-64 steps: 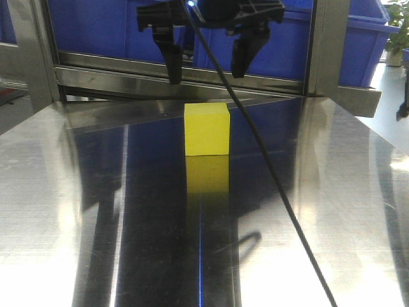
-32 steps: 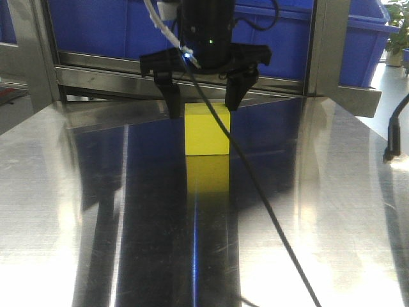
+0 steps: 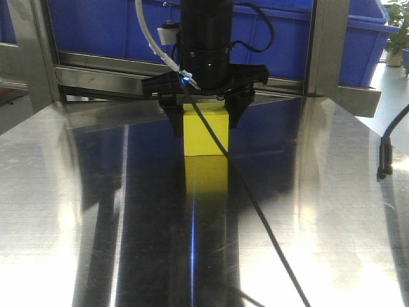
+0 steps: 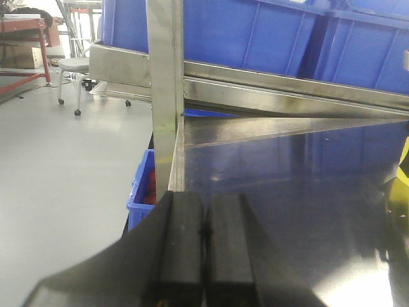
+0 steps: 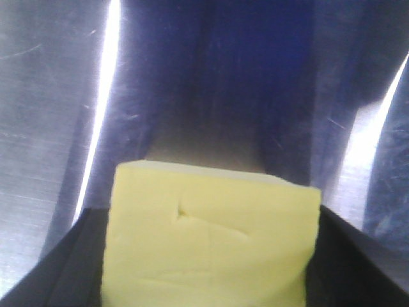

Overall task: Place yellow foam block on left shelf second layer
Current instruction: 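Close the right gripper on the cube and lift it off the table, then drive the base away from the table holding the cube in the right gripper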

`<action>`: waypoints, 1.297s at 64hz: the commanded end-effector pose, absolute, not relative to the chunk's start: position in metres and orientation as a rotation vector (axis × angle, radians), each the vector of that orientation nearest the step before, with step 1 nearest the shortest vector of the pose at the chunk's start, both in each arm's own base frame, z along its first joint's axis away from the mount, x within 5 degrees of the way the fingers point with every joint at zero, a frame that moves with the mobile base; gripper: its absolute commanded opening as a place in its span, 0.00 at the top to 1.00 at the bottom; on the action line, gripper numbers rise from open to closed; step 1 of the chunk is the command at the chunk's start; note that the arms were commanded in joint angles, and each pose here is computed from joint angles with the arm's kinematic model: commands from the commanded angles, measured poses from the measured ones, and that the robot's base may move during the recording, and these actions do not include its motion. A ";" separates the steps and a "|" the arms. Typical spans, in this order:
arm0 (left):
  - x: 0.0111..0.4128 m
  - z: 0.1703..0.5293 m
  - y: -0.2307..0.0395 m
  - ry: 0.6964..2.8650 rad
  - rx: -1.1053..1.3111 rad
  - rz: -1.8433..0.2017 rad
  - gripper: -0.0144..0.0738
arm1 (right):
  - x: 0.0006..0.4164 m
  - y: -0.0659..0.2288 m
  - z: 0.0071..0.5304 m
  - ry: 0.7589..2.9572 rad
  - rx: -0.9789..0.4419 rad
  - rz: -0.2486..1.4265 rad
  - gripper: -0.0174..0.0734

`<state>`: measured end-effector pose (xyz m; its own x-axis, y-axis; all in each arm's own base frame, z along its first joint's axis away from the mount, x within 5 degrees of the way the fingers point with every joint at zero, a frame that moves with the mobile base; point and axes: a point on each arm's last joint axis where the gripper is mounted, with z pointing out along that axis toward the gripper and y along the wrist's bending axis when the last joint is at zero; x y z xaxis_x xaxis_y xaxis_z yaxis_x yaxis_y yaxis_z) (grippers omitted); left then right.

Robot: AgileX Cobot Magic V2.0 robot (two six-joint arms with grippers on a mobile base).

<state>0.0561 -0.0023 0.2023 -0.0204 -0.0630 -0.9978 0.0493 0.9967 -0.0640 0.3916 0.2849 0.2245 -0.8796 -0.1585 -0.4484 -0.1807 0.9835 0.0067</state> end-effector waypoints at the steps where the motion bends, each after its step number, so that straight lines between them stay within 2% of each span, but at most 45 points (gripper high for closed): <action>1: 0.056 0.201 -0.003 1.517 -0.013 -0.110 0.68 | 0.390 0.278 0.274 2.546 -0.219 0.139 0.49; 4: 0.056 0.201 -0.003 1.517 -0.013 -0.110 0.68 | 0.388 0.276 0.279 2.539 -0.214 0.143 0.52; 20: 0.056 0.201 -0.003 1.517 -0.013 -0.110 0.68 | 0.374 0.248 0.318 2.449 -0.241 0.176 0.51; 31: 0.056 0.201 -0.003 1.517 -0.013 -0.110 0.68 | 0.347 0.202 0.332 2.392 -0.240 0.187 0.51; 39: 0.056 0.201 -0.003 1.517 -0.013 -0.110 0.68 | 0.321 0.155 0.333 2.356 -0.185 0.175 0.51; 46: 0.056 0.201 -0.003 1.517 -0.013 -0.110 0.68 | 0.288 0.107 0.333 2.317 -0.101 0.157 0.51; 58: 0.056 0.201 -0.003 1.517 -0.013 -0.110 0.68 | 0.233 0.049 0.331 2.274 -0.017 0.065 0.51; 72: 0.056 0.201 -0.003 1.517 -0.013 -0.110 0.68 | 0.157 0.022 0.338 2.098 -0.104 0.010 0.51; 83: 0.056 0.201 -0.003 1.517 -0.013 -0.110 0.68 | 0.098 0.009 0.346 1.894 -0.085 0.044 0.51</action>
